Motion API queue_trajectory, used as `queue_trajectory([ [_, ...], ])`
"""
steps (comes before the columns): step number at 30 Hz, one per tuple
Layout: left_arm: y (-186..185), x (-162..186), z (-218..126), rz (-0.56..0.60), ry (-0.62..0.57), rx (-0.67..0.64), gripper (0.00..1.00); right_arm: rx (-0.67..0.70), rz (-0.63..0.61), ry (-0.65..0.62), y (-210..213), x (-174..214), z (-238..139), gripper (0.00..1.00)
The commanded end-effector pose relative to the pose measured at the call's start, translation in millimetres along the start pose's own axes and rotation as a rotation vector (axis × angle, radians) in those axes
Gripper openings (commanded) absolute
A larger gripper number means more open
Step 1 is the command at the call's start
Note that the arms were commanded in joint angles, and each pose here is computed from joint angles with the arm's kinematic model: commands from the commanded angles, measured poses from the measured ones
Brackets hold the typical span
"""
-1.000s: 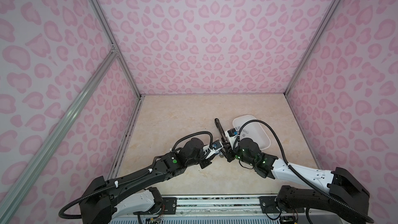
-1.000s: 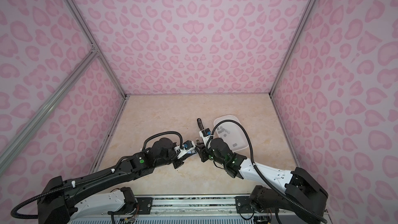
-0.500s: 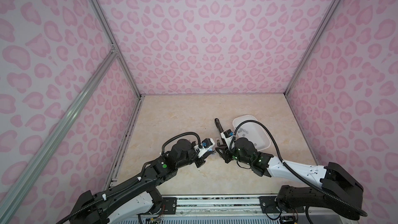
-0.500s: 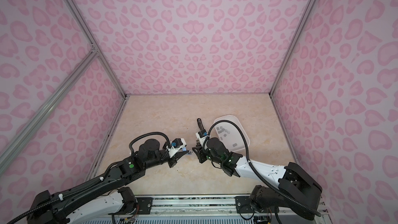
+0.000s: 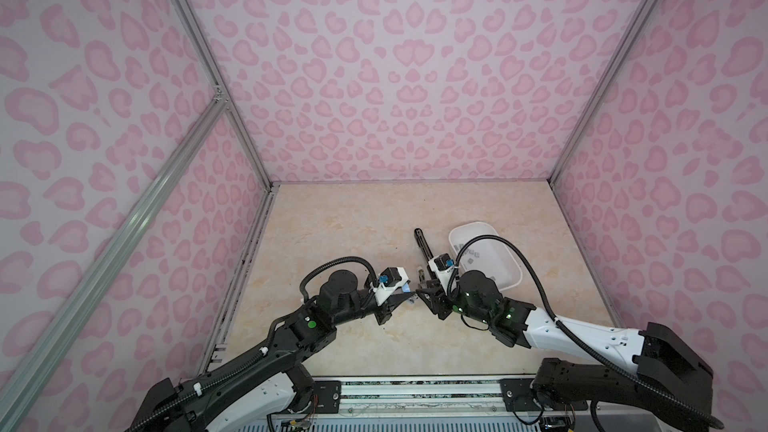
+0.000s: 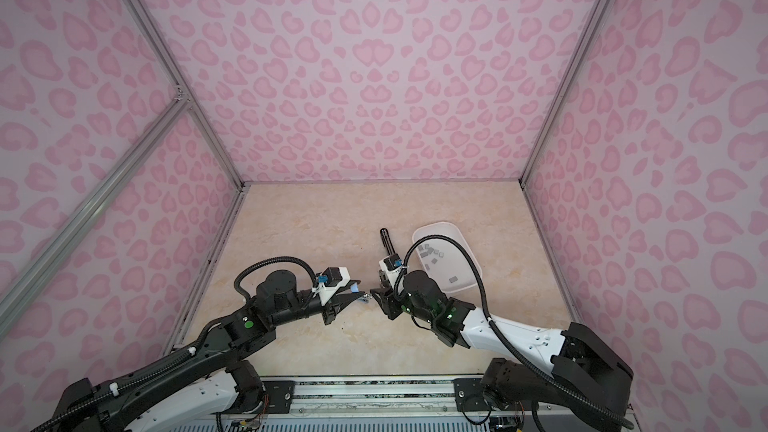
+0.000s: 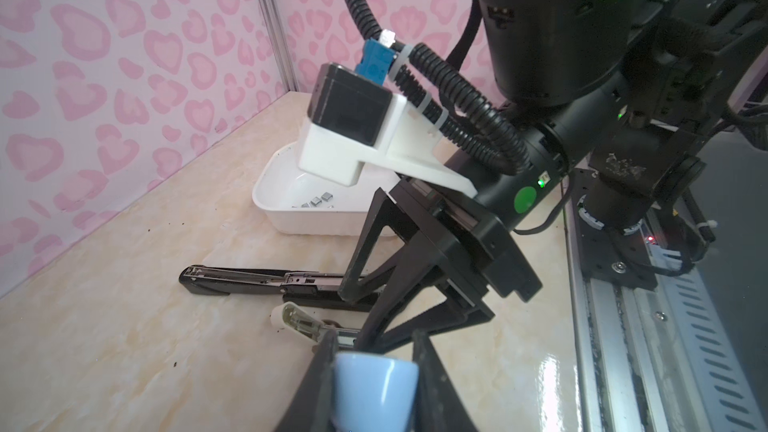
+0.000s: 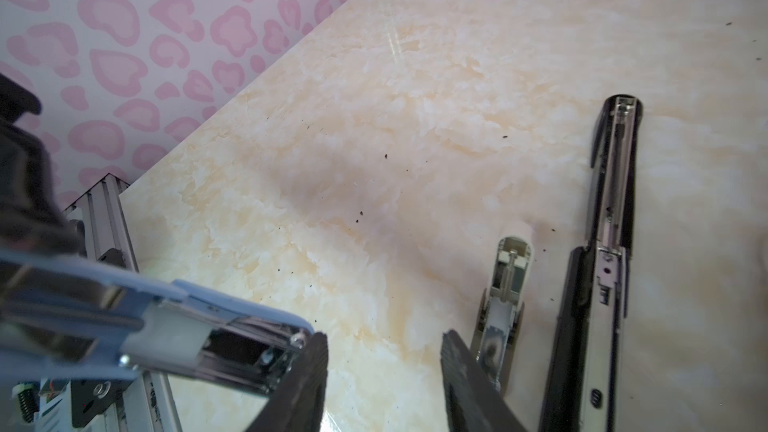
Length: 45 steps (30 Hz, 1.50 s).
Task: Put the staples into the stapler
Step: 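Close the right gripper on the light blue piece and open the left gripper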
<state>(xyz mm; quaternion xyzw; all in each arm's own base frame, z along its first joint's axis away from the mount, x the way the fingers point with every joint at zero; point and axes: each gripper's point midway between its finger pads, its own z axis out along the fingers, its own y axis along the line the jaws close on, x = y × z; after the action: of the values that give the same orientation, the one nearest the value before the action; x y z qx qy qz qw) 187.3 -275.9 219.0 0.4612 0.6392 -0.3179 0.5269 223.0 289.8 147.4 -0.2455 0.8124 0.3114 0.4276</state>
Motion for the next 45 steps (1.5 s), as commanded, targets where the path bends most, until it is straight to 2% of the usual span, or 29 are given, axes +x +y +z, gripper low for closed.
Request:
queue_trajectory([
  [1, -5.3, -14.0, -3.3, 0.004, -0.072, 0.054, 0.04, -0.013, -0.051, -0.1, 4.2, -18.9, -13.2, 0.54],
  [6, -22.2, -15.7, -2.6, 0.027, -0.082, 0.162, 0.04, -0.16, -0.193, -0.243, 29.0, -28.7, -42.7, 0.64],
  [8, -25.6, -15.8, -2.8, 0.038, -0.083, 0.183, 0.04, -0.224, -0.245, -0.296, 40.6, -31.4, -54.4, 0.65],
  [12, -28.1, -14.7, -3.8, 0.049, -0.084, 0.195, 0.04, -0.258, -0.328, -0.402, 49.1, -33.8, -76.2, 0.66],
  [14, -29.8, -14.9, -4.4, 0.051, -0.081, 0.206, 0.04, -0.271, -0.346, -0.43, 52.9, -33.8, -83.0, 0.72],
  [17, -33.6, -16.2, -4.6, 0.052, -0.078, 0.233, 0.04, -0.312, -0.381, -0.424, 64.6, -32.9, -86.6, 0.77],
  [21, -34.7, -15.3, -4.6, 0.053, -0.075, 0.24, 0.04, -0.282, -0.394, -0.389, 64.4, -30.0, -80.0, 0.74],
  [26, -44.7, -19.7, -6.8, 0.061, -0.086, 0.302, 0.04, -0.358, -0.438, -0.315, 82.3, -19.6, -67.6, 0.74],
  [31, -59.1, -21.7, -10.8, 0.081, -0.1, 0.38, 0.04, -0.369, -0.431, -0.238, 85.7, -8.8, -48.3, 0.75],
  [34, -65.8, -23.7, -13.3, 0.097, -0.106, 0.409, 0.04, -0.387, -0.427, -0.209, 88.5, -3.8, -40.1, 0.69],
  [40, -68.8, -23.5, -14.9, 0.108, -0.107, 0.415, 0.04, -0.413, -0.434, -0.141, 93.6, 2.4, -30.1, 0.45],
  [45, -68.6, -24.3, -14.6, 0.112, -0.108, 0.413, 0.03, -0.418, -0.432, -0.148, 94.6, 1.9, -31.1, 0.36],
])
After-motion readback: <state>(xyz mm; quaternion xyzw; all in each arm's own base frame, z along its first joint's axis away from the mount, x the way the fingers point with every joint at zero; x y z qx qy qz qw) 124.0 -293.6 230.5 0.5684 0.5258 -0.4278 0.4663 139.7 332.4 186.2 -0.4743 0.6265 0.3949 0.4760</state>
